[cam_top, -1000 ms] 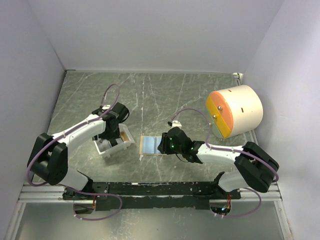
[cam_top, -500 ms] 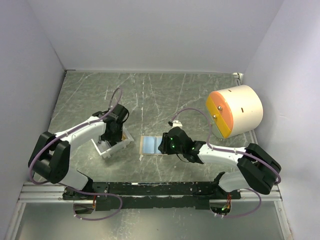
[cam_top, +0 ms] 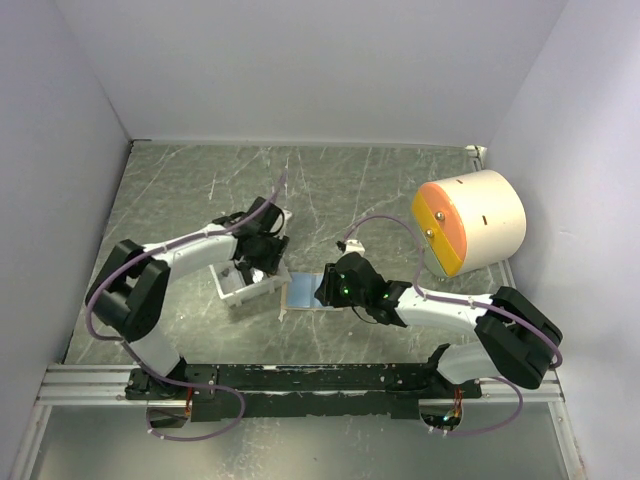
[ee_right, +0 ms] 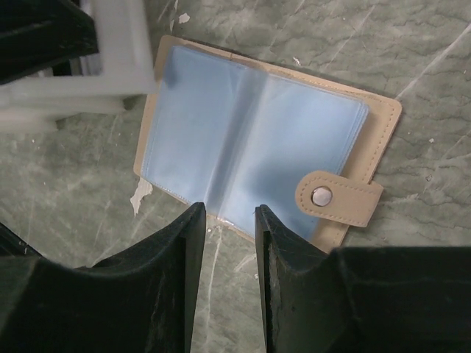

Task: Put the credit cards into the card holder

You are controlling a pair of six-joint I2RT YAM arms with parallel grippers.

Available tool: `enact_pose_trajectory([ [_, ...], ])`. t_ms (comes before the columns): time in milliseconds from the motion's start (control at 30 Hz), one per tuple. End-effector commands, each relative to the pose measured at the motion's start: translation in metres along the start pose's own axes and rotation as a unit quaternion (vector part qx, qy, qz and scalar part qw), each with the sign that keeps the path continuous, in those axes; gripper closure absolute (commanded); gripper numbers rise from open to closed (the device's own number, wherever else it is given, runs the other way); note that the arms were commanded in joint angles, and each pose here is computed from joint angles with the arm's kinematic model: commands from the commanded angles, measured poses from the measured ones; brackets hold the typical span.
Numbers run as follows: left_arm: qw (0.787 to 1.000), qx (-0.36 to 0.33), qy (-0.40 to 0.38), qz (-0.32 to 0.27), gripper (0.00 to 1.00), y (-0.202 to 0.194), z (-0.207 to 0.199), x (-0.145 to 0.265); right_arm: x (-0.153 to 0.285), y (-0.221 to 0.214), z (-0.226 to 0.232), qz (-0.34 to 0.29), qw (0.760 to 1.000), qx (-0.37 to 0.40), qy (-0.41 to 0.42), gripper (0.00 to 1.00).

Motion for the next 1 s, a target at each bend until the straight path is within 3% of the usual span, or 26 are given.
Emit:
enact_pose_trajectory([
  [0, 0.99, -0.096, -0.095, -0.04, 0.46, 0.023, -0.044, 0.001, -0.002, 0.001, -0.002, -0.008, 1.0, -0.012, -0.004, 0.67],
  [133, 0.991, -0.083, -0.08, -0.065, 0.44, 0.028, -0.05, 0.021, -0.003, -0.001, -0.002, -0.005, 1.0, -0.014, -0.004, 0.67],
  [300, 0.989, 0.113, 0.032, -0.086, 0.38, 0.032, -0.031, 0.072, -0.006, -0.006, -0.005, 0.001, 1.0, -0.014, -0.004, 0.67],
  [400, 0.967, 0.235, 0.074, -0.07, 0.33, 0.016, -0.019, 0.094, -0.01, -0.009, -0.005, 0.009, 1.0, -0.013, -0.004, 0.67],
  [533, 0.938, 0.334, 0.058, -0.077, 0.33, -0.009, -0.017, 0.111, -0.01, -0.01, -0.006, 0.01, 1.0, -0.012, -0.003, 0.67],
  [700, 0.878, 0.46, 0.075, -0.106, 0.34, -0.041, -0.004, 0.122, -0.007, -0.007, -0.005, 0.008, 1.0, -0.007, -0.003, 0.67],
  [800, 0.853, 0.503, 0.067, -0.126, 0.35, -0.052, 0.0, 0.12, -0.005, -0.001, -0.001, 0.003, 1.0, -0.005, -0.003, 0.67],
  [967, 0.839, 0.518, 0.075, -0.15, 0.28, -0.054, 0.007, 0.107, -0.003, 0.008, 0.006, -0.005, 1.0, -0.005, 0.005, 0.63],
])
Point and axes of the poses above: each gripper's point midway between its finger pads, its own x axis back along the fingers, its own z axis along the line the jaws close on, y = z × x, the point moved 6 cm from there along x, back along the fingers, and after that the axes turned 1 degree about x, right-handed, at the moved point
